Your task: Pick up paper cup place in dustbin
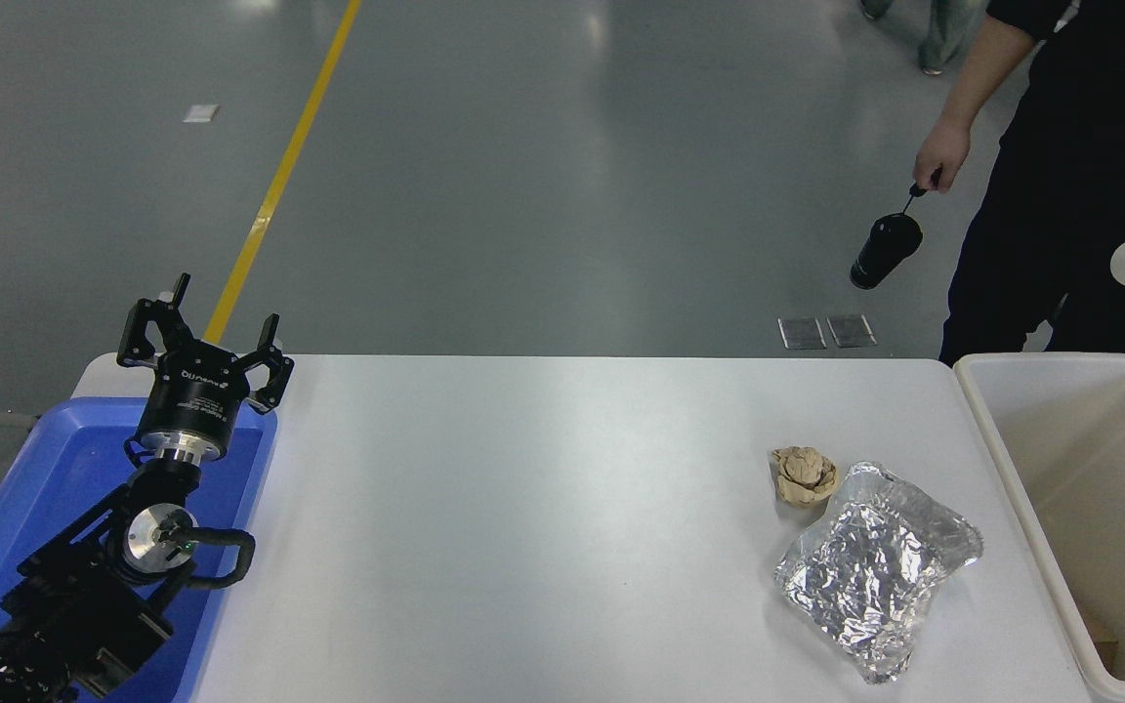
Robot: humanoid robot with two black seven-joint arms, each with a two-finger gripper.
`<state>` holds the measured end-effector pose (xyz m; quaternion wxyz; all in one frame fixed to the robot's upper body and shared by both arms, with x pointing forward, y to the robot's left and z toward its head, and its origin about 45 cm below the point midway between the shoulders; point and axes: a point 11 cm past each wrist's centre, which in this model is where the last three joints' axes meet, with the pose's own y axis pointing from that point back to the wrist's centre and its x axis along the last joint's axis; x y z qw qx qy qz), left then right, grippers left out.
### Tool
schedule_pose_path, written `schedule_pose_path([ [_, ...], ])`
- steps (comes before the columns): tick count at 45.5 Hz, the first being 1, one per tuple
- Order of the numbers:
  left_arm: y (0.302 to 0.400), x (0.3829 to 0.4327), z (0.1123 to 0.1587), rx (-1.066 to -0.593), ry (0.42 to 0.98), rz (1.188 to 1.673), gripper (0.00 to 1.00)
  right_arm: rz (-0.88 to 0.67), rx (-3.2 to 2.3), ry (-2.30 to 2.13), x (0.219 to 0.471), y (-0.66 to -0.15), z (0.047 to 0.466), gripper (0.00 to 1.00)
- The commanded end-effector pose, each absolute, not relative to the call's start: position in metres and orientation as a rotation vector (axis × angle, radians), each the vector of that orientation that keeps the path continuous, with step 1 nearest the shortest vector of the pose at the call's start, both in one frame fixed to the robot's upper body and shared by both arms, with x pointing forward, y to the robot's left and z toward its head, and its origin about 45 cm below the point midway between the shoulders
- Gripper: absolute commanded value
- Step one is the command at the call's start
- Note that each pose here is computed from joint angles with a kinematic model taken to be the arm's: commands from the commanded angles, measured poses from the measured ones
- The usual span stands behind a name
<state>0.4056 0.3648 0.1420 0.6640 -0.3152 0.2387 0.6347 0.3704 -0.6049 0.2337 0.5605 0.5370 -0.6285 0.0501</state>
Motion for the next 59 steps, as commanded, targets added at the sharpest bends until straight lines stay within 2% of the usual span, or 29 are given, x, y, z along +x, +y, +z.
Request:
schedule_pose_path([
  [1,0.3649,0.4056,0.1420,-0.712,0.539,1.434,0.98,0.010,1.161,-1.507,0.346,-0.611,0.181,0.00],
  [14,0.3646,0.4057,0.1424,-0.714,0.538,1.433,0.98,-0.045,1.195,-1.514,0.334,-0.590,0.133,0.00],
  [36,0.3648,0.4061,0.1428,-0.714,0.537,1.434,0.98,-0.159,1.188,-1.499,0.290,-0.571,0.071,0.00],
  [52,0.3650,0.4056,0.1421,-0.713,0.538,1.435,0.98,-0.172,1.158,-1.540,0.280,-0.569,0.061,0.00],
  [53,0.3646,0.4057,0.1424,-0.714,0.538,1.433,0.98,-0.165,1.147,-1.552,0.281,-0.570,0.062,0.11],
  [54,0.3650,0.4056,0.1421,-0.713,0.538,1.435,0.98,-0.142,1.118,-1.575,0.281,-0.574,0.065,0.41],
  [55,0.3650,0.4056,0.1421,-0.713,0.538,1.435,0.98,-0.128,1.102,-1.582,0.281,-0.576,0.067,0.53],
  [56,0.3644,0.4062,0.1430,-0.715,0.537,1.432,0.98,-0.115,1.088,-1.589,0.281,-0.577,0.069,0.64],
  [59,0.3648,0.4061,0.1428,-0.714,0.537,1.434,0.98,-0.082,1.056,-1.605,0.282,-0.579,0.072,0.82],
])
